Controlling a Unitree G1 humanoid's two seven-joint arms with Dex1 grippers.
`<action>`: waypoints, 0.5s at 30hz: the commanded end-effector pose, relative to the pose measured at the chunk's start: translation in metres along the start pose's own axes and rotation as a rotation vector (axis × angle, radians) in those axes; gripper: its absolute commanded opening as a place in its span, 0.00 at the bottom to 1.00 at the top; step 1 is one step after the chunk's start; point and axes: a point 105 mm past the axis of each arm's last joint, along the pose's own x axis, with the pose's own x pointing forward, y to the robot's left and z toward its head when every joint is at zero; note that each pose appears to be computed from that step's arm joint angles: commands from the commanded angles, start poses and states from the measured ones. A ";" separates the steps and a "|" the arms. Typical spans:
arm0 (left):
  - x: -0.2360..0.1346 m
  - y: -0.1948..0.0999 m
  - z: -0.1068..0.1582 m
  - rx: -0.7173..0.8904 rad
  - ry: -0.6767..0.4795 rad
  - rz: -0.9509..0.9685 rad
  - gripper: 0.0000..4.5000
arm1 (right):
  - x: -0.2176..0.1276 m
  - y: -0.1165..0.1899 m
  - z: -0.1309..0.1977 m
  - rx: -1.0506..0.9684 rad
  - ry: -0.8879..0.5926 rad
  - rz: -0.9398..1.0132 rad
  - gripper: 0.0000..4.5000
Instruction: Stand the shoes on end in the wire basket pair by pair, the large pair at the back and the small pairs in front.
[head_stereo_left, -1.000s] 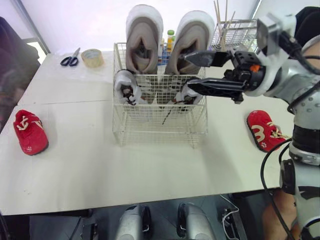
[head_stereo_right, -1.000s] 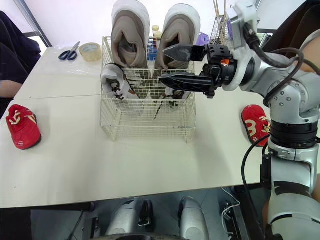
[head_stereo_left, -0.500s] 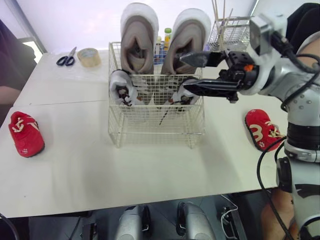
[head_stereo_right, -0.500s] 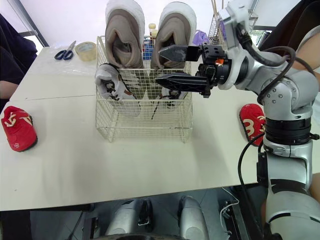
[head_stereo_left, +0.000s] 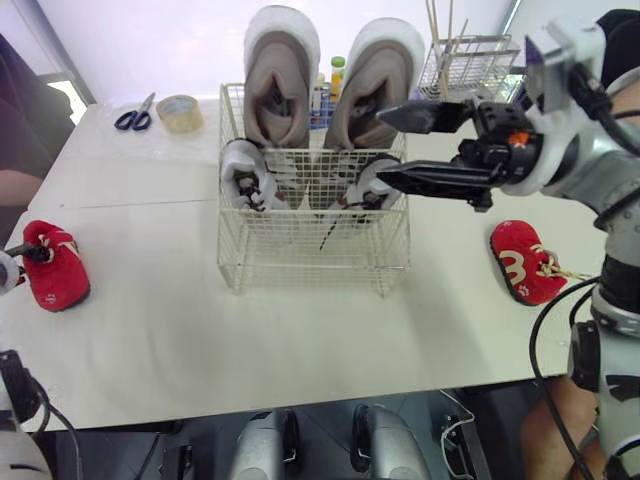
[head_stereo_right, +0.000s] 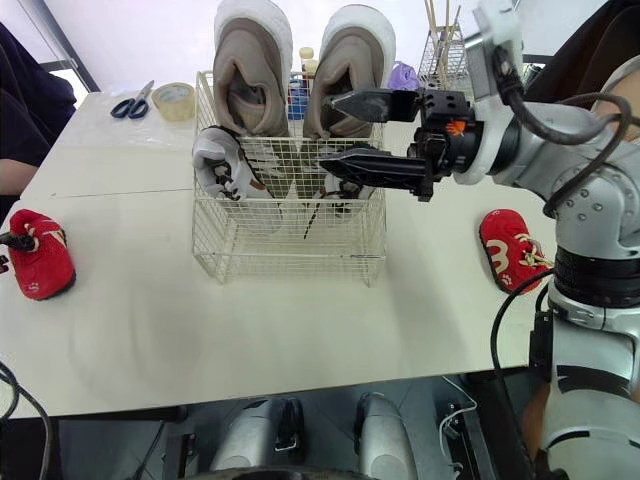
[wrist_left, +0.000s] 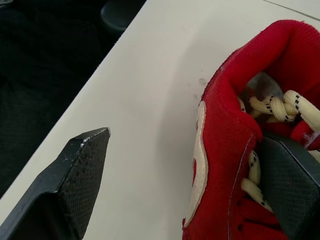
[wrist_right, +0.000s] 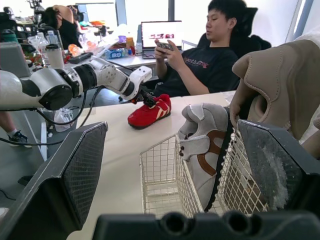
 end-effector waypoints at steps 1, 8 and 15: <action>-0.002 0.002 0.013 0.023 -0.046 0.011 1.00 | -0.006 0.006 0.012 -0.048 -0.019 -0.017 1.00; -0.012 0.004 0.034 -0.024 -0.104 -0.004 1.00 | -0.007 0.007 0.010 -0.045 -0.023 -0.036 1.00; -0.041 -0.004 0.058 -0.097 -0.142 -0.103 1.00 | -0.008 0.006 0.010 -0.041 -0.025 -0.048 1.00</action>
